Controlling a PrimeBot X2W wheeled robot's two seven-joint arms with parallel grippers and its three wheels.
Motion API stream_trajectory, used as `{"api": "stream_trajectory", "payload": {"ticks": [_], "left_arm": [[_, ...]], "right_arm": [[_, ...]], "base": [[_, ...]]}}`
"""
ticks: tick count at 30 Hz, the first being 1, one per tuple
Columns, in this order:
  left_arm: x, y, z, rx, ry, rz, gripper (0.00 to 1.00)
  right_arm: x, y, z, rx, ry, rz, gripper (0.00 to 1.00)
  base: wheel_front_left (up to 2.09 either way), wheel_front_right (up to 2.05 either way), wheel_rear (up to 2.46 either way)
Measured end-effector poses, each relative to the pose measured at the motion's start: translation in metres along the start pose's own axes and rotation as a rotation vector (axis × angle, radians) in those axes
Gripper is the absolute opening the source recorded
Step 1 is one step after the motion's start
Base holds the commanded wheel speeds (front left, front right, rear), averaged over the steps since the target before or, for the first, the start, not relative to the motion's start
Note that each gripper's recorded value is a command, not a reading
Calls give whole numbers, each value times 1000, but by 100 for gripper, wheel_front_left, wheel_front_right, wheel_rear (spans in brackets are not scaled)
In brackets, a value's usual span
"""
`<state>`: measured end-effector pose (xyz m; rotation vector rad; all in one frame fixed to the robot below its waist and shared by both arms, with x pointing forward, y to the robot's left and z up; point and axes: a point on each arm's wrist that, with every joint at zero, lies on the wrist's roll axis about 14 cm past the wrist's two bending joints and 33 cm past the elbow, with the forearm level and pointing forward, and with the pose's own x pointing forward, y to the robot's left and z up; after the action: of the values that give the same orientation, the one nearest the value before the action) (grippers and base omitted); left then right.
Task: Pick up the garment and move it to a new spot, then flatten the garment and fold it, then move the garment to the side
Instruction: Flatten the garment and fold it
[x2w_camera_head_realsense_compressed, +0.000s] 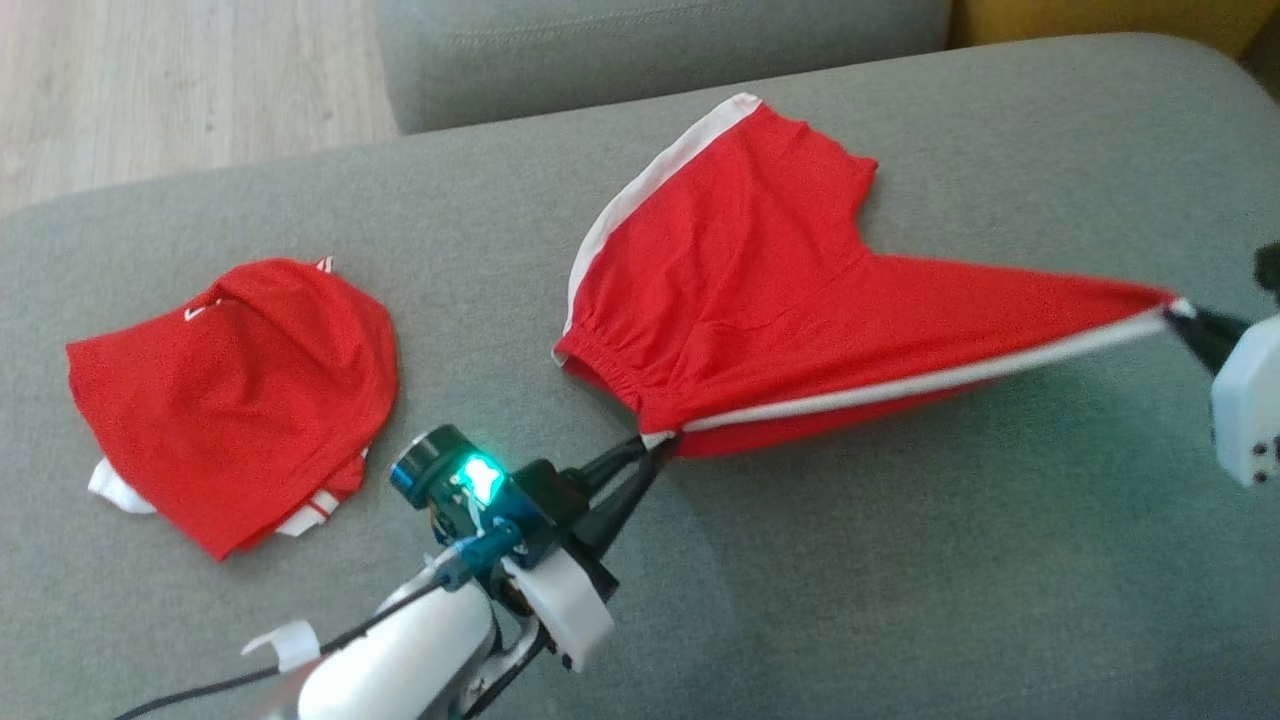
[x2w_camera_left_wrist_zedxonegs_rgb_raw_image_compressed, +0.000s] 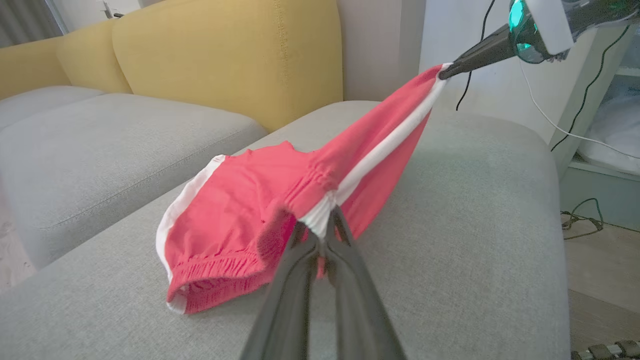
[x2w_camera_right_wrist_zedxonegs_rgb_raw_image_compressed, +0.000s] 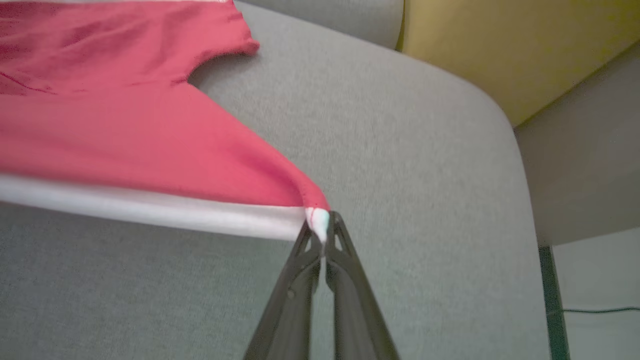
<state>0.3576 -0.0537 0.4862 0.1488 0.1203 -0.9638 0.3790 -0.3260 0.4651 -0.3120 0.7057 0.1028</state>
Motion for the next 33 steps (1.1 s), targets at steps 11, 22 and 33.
{"api": "stream_trajectory", "payload": {"ticks": [11,22,33], "left_arm": [[5,55,5,-19,-17,155,0],[19,105,-23,-75,41,250,0],[37,140,-60,-103,92,279,0]], "right_arm": [[22,12,75,-94,-208,-46,0],[107,36,151,-255,-313,-68,0],[198,69,183,-351,-315,-21,0]], "base": [[0,0,0],[0,0,0],[0,0,0]]}}
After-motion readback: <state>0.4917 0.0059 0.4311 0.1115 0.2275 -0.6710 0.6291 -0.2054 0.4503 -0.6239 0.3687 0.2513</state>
